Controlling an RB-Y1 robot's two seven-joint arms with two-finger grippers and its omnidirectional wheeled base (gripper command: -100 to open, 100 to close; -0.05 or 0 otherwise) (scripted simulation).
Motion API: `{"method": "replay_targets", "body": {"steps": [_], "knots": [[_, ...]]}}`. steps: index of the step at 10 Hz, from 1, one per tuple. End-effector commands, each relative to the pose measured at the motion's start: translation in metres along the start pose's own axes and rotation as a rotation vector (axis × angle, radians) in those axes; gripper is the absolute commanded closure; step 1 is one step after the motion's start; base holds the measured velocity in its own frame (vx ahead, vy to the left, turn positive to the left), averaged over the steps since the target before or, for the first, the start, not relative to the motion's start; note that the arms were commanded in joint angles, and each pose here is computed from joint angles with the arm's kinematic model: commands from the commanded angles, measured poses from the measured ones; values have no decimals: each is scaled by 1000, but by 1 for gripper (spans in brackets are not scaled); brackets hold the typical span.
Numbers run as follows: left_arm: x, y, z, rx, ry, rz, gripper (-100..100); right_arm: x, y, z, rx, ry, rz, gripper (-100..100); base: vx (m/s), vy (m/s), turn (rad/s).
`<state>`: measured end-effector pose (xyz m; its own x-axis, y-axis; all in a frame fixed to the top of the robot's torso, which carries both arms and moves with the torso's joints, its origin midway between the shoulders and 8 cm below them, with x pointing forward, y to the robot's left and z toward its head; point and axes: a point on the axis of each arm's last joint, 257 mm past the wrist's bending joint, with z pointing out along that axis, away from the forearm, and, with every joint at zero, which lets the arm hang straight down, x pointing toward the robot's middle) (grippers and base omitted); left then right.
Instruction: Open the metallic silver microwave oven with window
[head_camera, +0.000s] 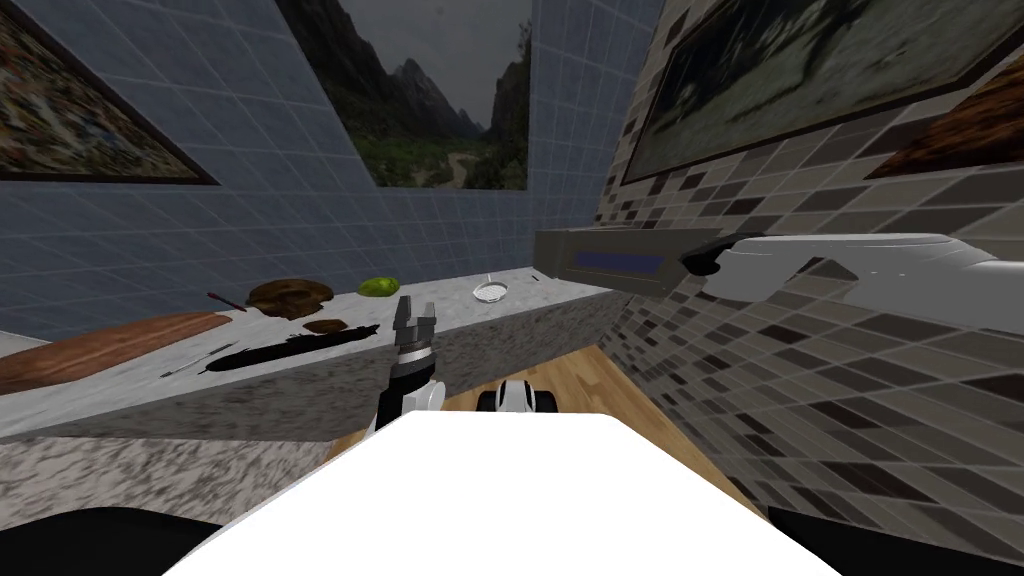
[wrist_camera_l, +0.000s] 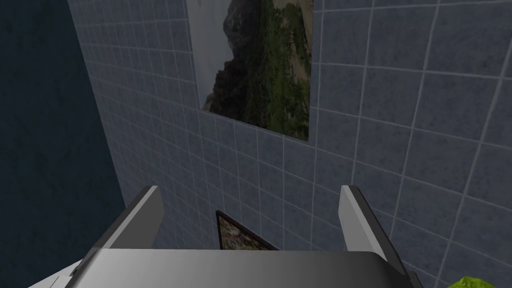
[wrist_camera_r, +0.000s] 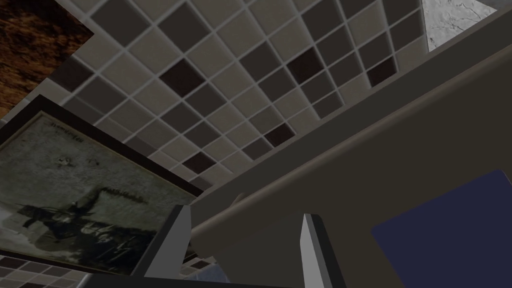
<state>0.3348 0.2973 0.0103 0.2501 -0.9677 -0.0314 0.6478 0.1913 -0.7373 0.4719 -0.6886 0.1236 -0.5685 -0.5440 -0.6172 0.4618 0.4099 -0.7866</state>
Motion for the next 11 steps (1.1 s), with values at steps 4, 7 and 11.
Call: {"method": "replay_targets", "body": {"steps": [4, 7, 11], "knots": [[0, 0, 0, 0, 0, 0, 0, -22, 23, -33, -36, -39, -12, 100, 84, 111, -219], [0, 0, 0, 0, 0, 0, 0, -37, 2, -40, -25, -32, -7, -100, 10, -26, -13], [0, 0, 0, 0, 0, 0, 0, -56, -11, -52, -29, -36, -8, -100, 8, -22, -12]]}}
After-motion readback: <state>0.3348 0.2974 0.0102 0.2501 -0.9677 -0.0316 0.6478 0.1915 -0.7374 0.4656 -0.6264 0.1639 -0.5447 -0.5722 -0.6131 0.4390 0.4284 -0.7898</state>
